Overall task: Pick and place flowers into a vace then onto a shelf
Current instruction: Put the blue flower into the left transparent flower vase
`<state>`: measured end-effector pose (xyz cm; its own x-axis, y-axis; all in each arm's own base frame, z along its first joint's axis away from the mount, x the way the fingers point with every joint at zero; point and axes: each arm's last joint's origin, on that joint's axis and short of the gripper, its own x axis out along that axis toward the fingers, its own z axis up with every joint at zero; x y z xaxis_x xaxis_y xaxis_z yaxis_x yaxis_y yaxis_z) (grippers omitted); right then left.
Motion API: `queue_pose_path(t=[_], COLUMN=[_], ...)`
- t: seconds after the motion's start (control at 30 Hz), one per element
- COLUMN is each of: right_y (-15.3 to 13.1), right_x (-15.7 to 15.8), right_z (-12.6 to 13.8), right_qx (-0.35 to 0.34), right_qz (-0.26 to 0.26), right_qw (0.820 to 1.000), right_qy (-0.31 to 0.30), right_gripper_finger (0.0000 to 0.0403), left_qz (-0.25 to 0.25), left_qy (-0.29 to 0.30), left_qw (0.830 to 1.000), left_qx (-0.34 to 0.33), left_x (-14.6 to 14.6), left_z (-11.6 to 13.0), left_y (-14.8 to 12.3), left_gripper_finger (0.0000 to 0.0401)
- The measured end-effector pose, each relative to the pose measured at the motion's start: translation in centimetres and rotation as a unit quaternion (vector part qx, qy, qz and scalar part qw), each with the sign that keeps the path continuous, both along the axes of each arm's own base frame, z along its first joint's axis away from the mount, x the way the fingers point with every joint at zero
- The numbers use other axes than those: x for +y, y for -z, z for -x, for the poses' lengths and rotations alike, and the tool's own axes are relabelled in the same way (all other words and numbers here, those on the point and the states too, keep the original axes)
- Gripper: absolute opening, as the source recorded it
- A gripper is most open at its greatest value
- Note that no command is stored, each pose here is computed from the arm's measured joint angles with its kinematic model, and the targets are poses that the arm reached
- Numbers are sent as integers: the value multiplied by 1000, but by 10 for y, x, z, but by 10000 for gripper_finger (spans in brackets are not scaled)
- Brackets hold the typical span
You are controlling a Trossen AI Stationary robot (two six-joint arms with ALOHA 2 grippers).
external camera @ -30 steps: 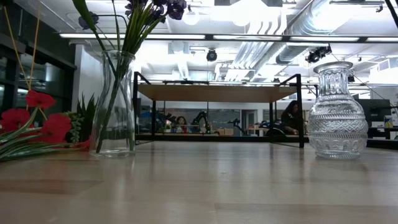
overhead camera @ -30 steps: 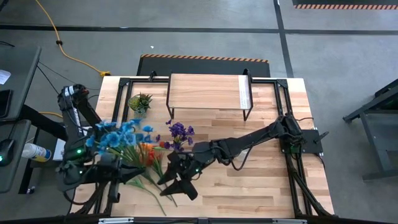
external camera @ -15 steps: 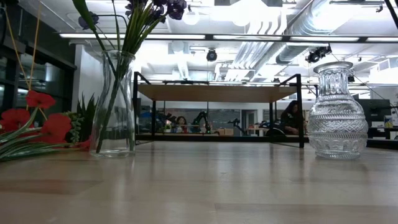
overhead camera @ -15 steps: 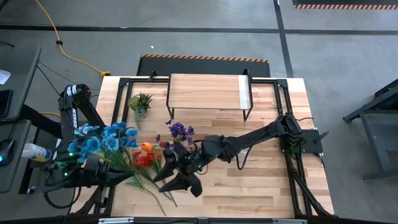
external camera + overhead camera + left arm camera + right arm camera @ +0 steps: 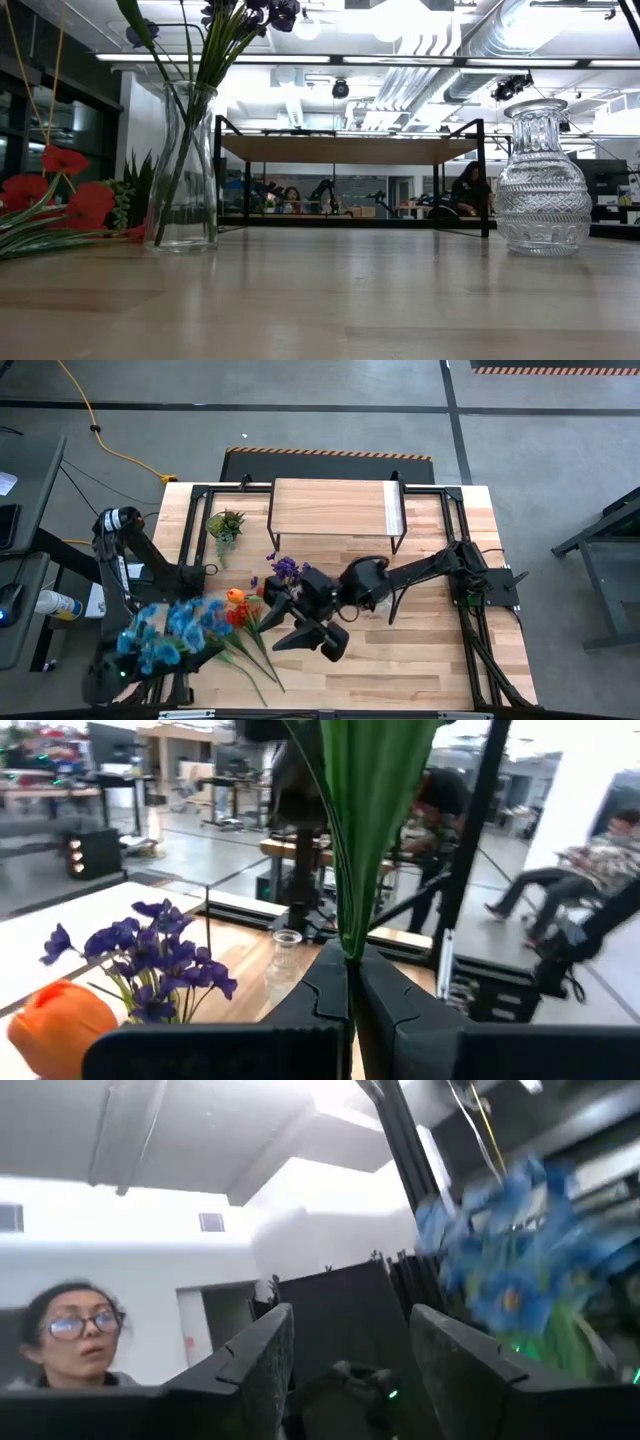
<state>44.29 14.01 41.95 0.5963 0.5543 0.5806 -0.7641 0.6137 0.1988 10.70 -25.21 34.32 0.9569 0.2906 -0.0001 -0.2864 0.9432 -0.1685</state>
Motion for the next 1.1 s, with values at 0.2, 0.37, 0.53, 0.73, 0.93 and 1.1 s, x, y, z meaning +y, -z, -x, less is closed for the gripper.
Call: queue_pose_path(t=[0.2, 0.37, 0.53, 0.73, 0.93, 1.1], right_y=[-24, -40, -50, -55, -55, -53], right_x=[-7, -12, -13, -14, -14, -13], right_z=[17, 29, 39, 44, 44, 43], right_qx=[-42, -55, -62, -56, -53, -43], right_qz=[14, 21, 28, 43, 45, 47], right_qw=[999, 998, 998, 997, 997, 998], right_qy=[19, 12, 0, -15, -21, -22], right_gripper_finger=[188, 190, 188, 184, 184, 180], left_qz=[-9, -23, -54, -102, -147, -160], left_qy=[-50, -41, -48, -52, -61, -75], left_qw=[999, 999, 997, 992, 983, 979], left_qx=[3, 18, 36, 61, 88, 105], left_x=[-4, 3, 14, 27, 31, 35], left_z=[-30, -50, -70, -89, -91, -88], left_y=[16, 16, 17, 18, 24, 33], left_gripper_finger=[35, 35, 35, 35, 35, 35])
